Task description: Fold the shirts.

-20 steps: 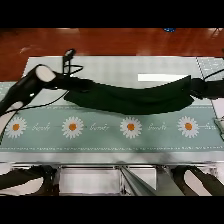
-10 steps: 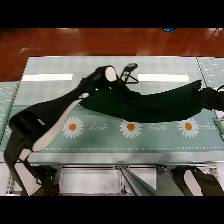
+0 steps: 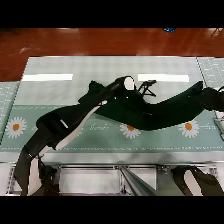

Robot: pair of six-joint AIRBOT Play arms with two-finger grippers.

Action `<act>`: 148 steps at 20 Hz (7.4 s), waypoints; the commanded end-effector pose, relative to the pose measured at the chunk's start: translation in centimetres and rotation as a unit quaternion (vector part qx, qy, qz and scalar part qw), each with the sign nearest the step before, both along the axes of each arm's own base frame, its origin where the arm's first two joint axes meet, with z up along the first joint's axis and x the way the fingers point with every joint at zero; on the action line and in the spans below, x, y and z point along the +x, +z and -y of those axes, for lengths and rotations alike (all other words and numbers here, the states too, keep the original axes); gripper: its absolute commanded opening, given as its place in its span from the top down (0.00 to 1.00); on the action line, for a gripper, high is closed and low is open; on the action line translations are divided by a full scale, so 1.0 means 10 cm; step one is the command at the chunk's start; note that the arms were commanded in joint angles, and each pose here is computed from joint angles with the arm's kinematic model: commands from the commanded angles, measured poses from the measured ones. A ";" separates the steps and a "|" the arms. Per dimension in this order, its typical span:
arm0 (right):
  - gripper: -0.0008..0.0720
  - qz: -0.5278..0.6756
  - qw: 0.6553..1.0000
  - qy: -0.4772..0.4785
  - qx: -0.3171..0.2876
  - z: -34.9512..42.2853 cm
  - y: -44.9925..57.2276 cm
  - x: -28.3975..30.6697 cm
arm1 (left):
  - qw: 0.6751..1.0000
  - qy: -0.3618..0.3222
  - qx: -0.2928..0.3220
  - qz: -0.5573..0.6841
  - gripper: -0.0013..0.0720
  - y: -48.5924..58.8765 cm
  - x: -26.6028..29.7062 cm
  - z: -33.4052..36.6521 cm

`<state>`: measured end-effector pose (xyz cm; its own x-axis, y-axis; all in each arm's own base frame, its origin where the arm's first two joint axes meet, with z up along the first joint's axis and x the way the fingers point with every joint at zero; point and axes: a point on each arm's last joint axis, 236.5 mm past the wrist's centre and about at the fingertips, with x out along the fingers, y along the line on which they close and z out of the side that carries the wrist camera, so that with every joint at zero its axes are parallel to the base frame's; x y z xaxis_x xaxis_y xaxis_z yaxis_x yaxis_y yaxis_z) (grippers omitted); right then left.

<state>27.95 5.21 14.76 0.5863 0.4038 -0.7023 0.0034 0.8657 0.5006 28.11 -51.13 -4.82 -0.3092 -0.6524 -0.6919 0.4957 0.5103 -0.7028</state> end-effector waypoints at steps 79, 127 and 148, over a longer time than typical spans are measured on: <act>0.96 -0.031 0.966 0.232 0.108 -2.44 -0.15 1.68 | 0.913 0.370 0.109 0.132 0.96 0.63 0.39 -4.02; 0.96 -0.086 0.931 -0.352 0.047 2.28 0.00 0.01 | 0.857 0.388 0.015 0.339 0.96 2.27 1.49 -3.95; 0.96 -0.153 0.942 0.031 -0.296 0.02 -1.54 1.11 | 0.904 0.290 0.199 0.243 0.96 0.69 1.04 -3.82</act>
<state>38.97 4.90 -0.41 0.3036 -0.0793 -0.9495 0.0109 0.9968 -0.0798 38.88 -13.17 2.68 0.4237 -0.2842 -0.8601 0.2691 0.9461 -0.1801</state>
